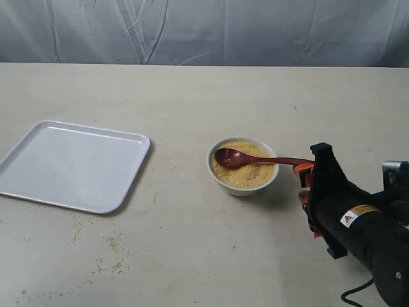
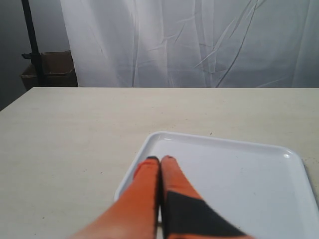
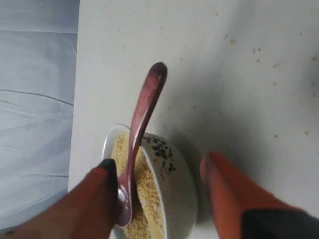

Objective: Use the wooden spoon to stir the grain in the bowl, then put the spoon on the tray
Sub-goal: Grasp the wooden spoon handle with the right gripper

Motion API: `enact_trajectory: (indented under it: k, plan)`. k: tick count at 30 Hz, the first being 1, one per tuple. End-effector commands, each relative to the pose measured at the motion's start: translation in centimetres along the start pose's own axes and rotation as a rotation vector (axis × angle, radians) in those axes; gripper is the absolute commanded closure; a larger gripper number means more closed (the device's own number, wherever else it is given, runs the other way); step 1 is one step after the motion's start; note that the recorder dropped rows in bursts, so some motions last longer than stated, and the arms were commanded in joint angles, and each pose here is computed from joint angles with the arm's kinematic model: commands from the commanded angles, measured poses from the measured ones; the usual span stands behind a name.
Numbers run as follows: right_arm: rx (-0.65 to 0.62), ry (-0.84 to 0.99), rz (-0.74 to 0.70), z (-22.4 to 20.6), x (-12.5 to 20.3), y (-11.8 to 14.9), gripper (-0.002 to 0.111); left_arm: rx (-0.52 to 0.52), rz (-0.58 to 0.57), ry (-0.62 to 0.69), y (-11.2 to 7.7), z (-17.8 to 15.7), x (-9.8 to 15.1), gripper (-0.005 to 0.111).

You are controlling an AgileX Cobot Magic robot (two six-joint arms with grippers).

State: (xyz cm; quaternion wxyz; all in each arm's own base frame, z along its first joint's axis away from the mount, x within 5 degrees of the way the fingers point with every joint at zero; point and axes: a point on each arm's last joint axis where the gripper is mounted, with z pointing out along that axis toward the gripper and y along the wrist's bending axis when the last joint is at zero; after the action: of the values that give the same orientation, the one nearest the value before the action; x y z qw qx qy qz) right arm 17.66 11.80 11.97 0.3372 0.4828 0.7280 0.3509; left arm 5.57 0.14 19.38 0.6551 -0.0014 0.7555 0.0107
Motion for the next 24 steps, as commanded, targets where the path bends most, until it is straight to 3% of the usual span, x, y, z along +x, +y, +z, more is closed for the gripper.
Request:
enact_trajectory:
  k: [1, 23, 24]
  plan:
    - [-0.022, -0.015, -0.006, 1.4, 0.5, 0.7, 0.055, 0.000, -0.004, -0.013, 0.0, 0.0, 0.0, 0.106]
    - [-0.091, -0.123, 0.004, 6.2, 0.5, 0.6, 0.055, 0.000, -0.004, -0.013, 0.0, 0.0, 0.0, 0.106]
    - [-0.096, -0.126, 0.005, 6.3, 0.4, 0.7, 0.061, 0.000, -0.004, -0.013, 0.0, 0.0, 0.0, 0.106]
